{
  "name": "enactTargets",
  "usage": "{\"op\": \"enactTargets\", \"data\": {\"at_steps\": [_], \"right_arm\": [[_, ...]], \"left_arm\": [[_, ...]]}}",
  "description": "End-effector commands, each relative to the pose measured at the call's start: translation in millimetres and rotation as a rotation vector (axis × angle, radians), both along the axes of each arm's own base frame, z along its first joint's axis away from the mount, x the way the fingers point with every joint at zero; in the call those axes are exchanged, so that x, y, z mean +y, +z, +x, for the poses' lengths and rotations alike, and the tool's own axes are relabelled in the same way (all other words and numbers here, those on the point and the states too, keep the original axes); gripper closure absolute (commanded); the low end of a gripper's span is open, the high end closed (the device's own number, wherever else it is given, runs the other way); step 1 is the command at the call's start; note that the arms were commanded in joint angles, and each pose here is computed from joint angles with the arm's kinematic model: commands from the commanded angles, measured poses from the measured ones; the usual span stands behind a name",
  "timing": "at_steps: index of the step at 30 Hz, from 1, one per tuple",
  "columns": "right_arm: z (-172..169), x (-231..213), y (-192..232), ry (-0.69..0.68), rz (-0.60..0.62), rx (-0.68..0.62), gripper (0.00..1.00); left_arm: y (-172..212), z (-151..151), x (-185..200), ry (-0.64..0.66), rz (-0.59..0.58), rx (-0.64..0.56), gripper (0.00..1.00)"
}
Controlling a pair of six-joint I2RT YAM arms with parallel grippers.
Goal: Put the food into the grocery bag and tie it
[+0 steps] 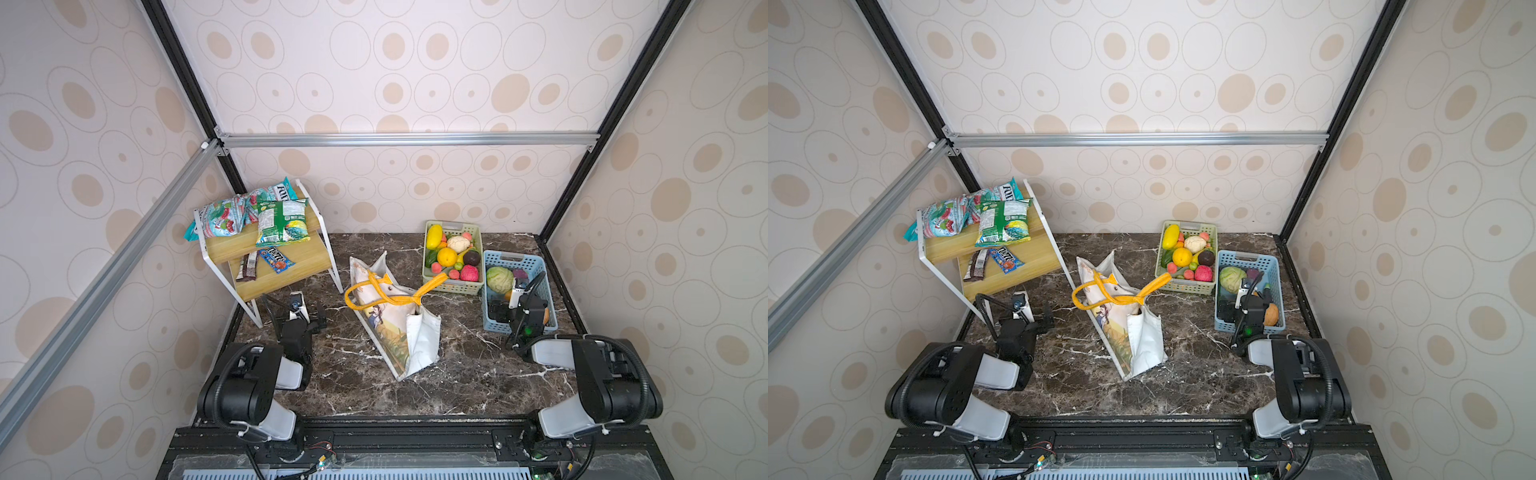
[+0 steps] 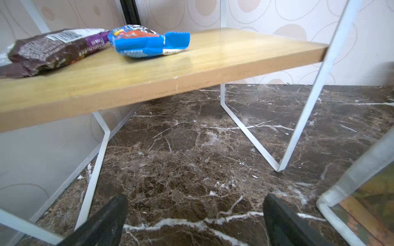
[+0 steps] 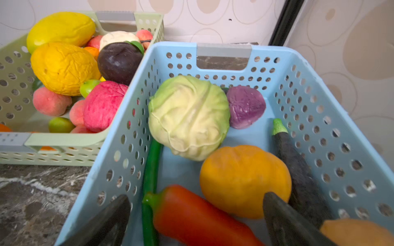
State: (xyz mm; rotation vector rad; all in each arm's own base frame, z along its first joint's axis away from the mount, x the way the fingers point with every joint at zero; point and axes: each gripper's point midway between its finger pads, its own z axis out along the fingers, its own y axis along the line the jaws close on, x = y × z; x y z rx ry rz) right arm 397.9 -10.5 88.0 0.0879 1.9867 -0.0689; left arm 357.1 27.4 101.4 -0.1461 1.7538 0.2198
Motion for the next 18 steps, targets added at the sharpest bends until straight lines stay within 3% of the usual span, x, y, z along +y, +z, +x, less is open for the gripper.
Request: {"op": "enactTargets", "data": {"at_steps": [1, 18], "right_arm": [[-0.9, 11.4, -2.4, 0.072, -0.005, -0.022, 0.00], [-0.3, 12.2, -4.1, 0.075, -0.008, 0.001, 0.01]], "left_arm": [[33.8, 6.9, 0.3, -0.009, 0.022, -0.135, 0.01], [30.3, 14.9, 3.7, 0.013, 0.023, -0.107, 0.01]]}}
